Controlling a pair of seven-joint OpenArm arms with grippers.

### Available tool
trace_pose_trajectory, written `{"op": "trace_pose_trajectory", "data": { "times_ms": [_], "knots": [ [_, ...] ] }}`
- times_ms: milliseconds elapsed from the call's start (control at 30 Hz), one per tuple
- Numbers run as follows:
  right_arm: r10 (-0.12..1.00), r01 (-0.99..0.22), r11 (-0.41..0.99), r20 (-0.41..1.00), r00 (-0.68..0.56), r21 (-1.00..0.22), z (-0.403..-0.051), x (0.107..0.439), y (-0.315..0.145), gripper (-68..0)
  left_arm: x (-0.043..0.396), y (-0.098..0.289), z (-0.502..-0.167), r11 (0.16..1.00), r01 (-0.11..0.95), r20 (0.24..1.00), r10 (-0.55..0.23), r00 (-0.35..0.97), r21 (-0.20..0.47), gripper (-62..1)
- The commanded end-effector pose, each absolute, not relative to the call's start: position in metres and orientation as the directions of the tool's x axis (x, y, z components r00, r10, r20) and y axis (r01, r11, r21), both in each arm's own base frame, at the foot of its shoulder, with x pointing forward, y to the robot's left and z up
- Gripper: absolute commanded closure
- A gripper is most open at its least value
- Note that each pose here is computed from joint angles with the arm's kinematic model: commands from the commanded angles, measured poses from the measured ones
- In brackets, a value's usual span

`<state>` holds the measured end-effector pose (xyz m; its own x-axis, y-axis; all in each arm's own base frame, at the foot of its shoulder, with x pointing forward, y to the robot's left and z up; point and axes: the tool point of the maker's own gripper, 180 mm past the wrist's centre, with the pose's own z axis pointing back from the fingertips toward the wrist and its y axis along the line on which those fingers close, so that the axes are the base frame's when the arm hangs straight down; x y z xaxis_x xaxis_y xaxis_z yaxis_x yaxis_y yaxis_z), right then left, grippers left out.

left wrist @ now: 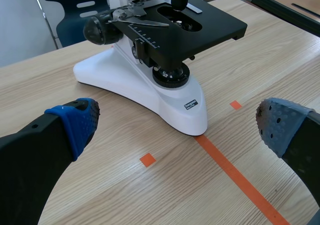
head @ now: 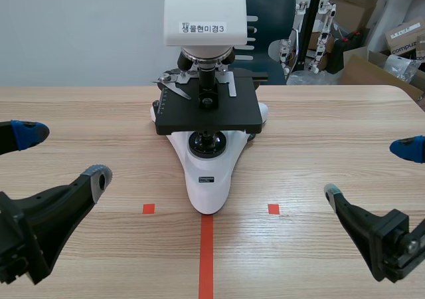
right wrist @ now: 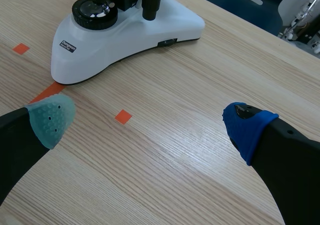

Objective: Point at the revolving nosepiece

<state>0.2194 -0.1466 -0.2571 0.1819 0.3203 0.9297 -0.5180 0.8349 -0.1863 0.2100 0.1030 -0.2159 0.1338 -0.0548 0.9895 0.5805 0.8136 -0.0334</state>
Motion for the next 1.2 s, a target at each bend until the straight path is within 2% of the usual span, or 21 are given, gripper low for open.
{"op": "trace_pose_trajectory", "data": {
  "times_ms": [0,100,133,233,267,433,500,733,933,1033,1167],
  "knots": [
    [0.304,-0.515,0.835,0.943,0.138,-0.194,-0.244,0.225,-0.143,-67.9,0.211,0.101,-0.21,0.812,0.582,0.993,-0.027,0.117,-0.046,-62.3],
    [0.292,-0.478,0.856,0.948,0.13,-0.198,-0.243,0.228,-0.149,-67.9,0.211,0.101,-0.21,0.812,0.582,0.993,-0.027,0.117,-0.046,-62.3],
    [0.284,-0.463,0.864,0.951,0.119,-0.2,-0.241,0.229,-0.151,-65.0,0.211,0.101,-0.21,0.812,0.582,0.993,-0.028,0.117,-0.046,-62.3],
    [0.263,-0.433,0.877,0.962,0.072,-0.208,-0.239,0.231,-0.156,-47.9,0.211,0.101,-0.21,0.812,0.582,0.993,-0.028,0.117,-0.046,-62.3],
    [0.269,-0.44,0.871,0.961,0.057,-0.218,-0.24,0.23,-0.156,-45.5,0.211,0.101,-0.21,0.812,0.582,0.993,-0.028,0.117,-0.046,-62.3],
    [0.24,-0.403,0.888,0.971,-0.006,-0.222,-0.241,0.239,-0.163,-44.6,0.211,0.101,-0.21,0.812,0.582,0.993,-0.028,0.117,-0.046,-62.3],
    [0.22,-0.395,0.894,0.975,-0.029,-0.213,-0.24,0.245,-0.165,-41.5,0.211,0.101,-0.21,0.812,0.582,0.993,-0.028,0.117,-0.046,-62.3],
    [0.216,-0.439,0.866,0.971,-0.099,-0.238,-0.243,0.272,-0.155,-28.8,0.211,0.101,-0.21,0.812,0.582,0.993,-0.027,0.117,-0.046,-62.3],
    [0.232,-0.48,0.829,0.957,-0.173,-0.288,-0.244,0.3,-0.136,-11.8,0.211,0.101,-0.21,0.812,0.582,0.993,-0.028,0.117,-0.046,-62.3],
    [0.223,-0.51,0.8,0.945,-0.239,-0.317,-0.239,0.307,-0.121,-0.9,0.211,0.101,-0.21,0.812,0.582,0.993,-0.028,0.117,-0.046,-62.3],
    [0.195,-0.552,0.748,0.917,-0.347,-0.368,-0.228,0.308,-0.1,-0.7,0.211,0.101,-0.21,0.812,0.582,0.993,-0.028,0.117,-0.046,-62.3]
  ]
}}
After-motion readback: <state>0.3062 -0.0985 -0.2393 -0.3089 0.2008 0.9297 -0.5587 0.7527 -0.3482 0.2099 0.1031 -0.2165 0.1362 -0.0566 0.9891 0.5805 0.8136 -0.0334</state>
